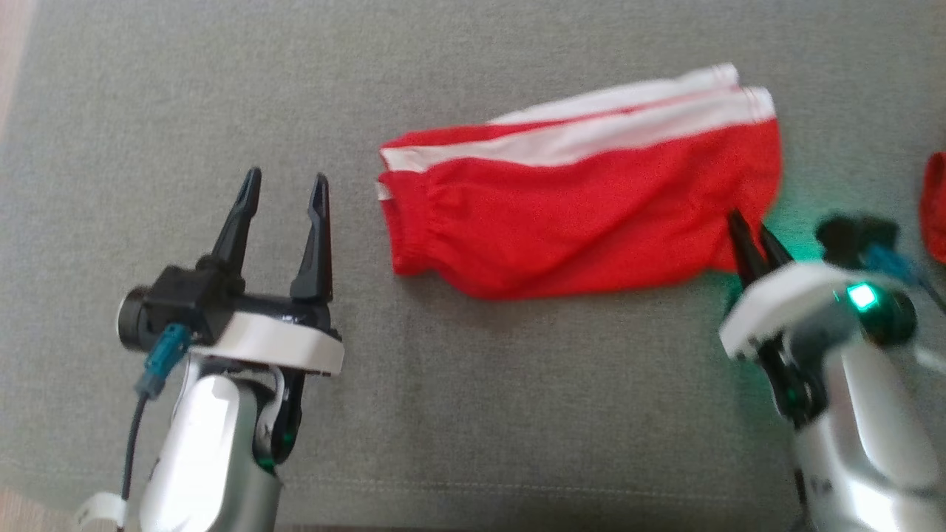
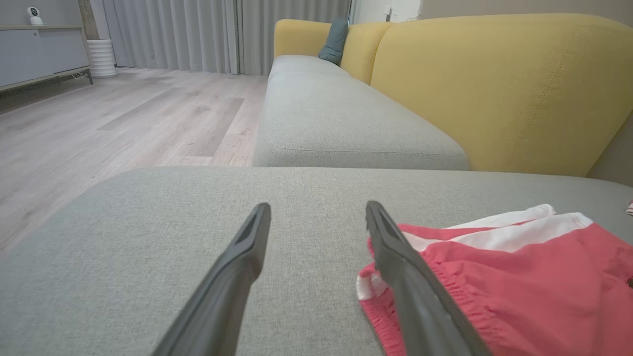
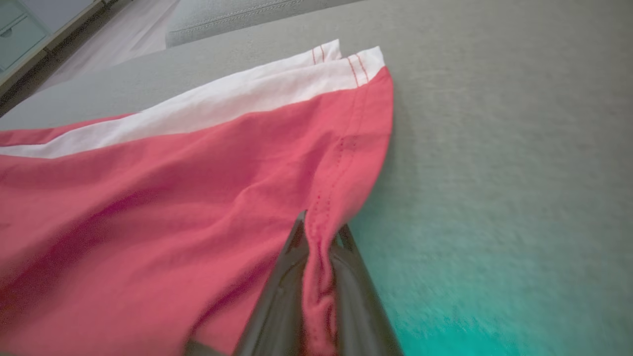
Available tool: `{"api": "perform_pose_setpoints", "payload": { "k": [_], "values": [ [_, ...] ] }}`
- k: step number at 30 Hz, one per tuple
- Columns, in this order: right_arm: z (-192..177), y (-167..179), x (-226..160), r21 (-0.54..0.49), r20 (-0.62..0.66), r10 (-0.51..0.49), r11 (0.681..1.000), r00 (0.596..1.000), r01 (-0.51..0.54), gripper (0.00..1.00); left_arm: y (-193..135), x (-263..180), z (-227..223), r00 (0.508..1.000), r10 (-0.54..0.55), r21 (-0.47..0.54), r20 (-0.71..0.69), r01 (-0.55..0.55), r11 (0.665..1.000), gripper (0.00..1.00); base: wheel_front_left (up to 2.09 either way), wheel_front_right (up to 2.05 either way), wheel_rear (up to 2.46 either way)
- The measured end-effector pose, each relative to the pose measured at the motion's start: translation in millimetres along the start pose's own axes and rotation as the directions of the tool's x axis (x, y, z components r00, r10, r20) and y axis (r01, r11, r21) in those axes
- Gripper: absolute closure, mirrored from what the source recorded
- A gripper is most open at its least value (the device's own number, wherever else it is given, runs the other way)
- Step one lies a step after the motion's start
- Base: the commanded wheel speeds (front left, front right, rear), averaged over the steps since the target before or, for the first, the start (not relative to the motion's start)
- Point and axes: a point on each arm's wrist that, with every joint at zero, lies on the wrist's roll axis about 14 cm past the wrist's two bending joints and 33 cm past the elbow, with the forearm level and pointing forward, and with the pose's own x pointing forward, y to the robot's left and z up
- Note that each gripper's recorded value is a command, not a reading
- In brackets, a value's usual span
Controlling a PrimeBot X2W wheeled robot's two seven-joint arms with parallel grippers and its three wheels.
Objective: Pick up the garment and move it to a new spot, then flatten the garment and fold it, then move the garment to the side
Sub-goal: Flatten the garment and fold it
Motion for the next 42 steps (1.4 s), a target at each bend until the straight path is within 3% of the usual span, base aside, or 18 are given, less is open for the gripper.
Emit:
{"api": "perform_pose_setpoints", "payload": {
  "k": [6,13,17,21,25,26,30,31,32,33,34,38,42],
  "values": [
    [-15.2,-22.5,-34.0,0.066,0.012,-0.074,0.995,0.997,0.073,1.00,-5.6,-6.2,-0.4,1.000,-0.013,0.002,-0.005,0.013,1.000,0.00,0.00,0.00,0.00],
    [-9.2,-23.4,-44.7,0.100,0.039,-0.078,0.992,0.996,0.073,1.00,-10.1,-6.7,4.9,1.000,-0.030,0.004,0.008,0.030,1.000,0.00,0.00,0.00,0.00],
    [8.0,-1.5,-45.0,0.040,0.077,-0.018,0.999,0.997,0.015,1.00,-11.1,-8.8,8.1,0.999,-0.033,0.006,0.015,0.032,0.999,0.00,0.00,0.00,0.00],
    [39.4,52.7,-40.0,-0.067,0.123,0.134,0.990,0.983,-0.127,1.00,-10.2,-14.2,10.1,0.999,-0.028,0.007,0.017,0.028,1.000,0.00,0.00,0.00,0.00],
    [65.1,125.2,-39.0,-0.159,0.149,0.340,0.935,0.929,-0.317,1.00,-6.0,-19.8,11.6,1.000,-0.017,0.010,0.016,0.017,1.000,0.00,0.00,0.00,0.00],
    [65.1,161.3,-43.6,-0.183,0.133,0.442,0.891,0.887,-0.416,1.00,-2.8,-22.1,13.4,1.000,-0.007,0.013,0.019,0.007,1.000,0.00,0.00,0.00,0.00],
    [31.1,209.4,-53.2,-0.184,0.019,0.572,0.809,0.820,-0.559,1.00,4.2,-26.8,15.0,1.000,0.017,0.020,0.021,-0.017,1.000,0.00,0.00,0.00,0.00],
    [20.4,215.0,-54.0,-0.176,-0.017,0.585,0.797,0.811,-0.578,0.93,5.9,-27.8,15.1,1.000,0.022,0.022,0.020,-0.022,1.000,0.00,0.00,0.00,0.00],
    [10.5,217.0,-53.4,-0.175,-0.051,0.587,0.791,0.808,-0.586,0.73,7.5,-28.6,15.1,0.999,0.027,0.022,0.020,-0.027,0.999,0.00,0.00,0.00,0.00],
    [3.3,218.1,-53.3,-0.167,-0.073,0.590,0.787,0.804,-0.593,0.48,8.6,-29.0,14.7,0.999,0.031,0.021,0.019,-0.031,0.999,0.00,0.00,0.00,0.00],
    [-1.6,217.7,-52.8,-0.158,-0.086,0.590,0.787,0.803,-0.596,0.00,9.2,-29.3,14.3,0.999,0.032,0.021,0.017,-0.033,0.999,0.00,0.00,0.00,0.00],
    [-6.0,213.9,-50.2,-0.157,-0.079,0.587,0.791,0.806,-0.591,0.00,10.0,-28.5,12.0,0.999,0.038,0.022,0.011,-0.039,0.999,0.00,0.00,0.00,0.00],
    [14.9,216.0,-52.0,-0.159,0.024,0.603,0.790,0.798,-0.592,0.00,7.4,-26.7,11.5,0.999,0.031,0.020,0.011,-0.031,0.999,0.00,0.00,0.00,0.00]
  ]
}}
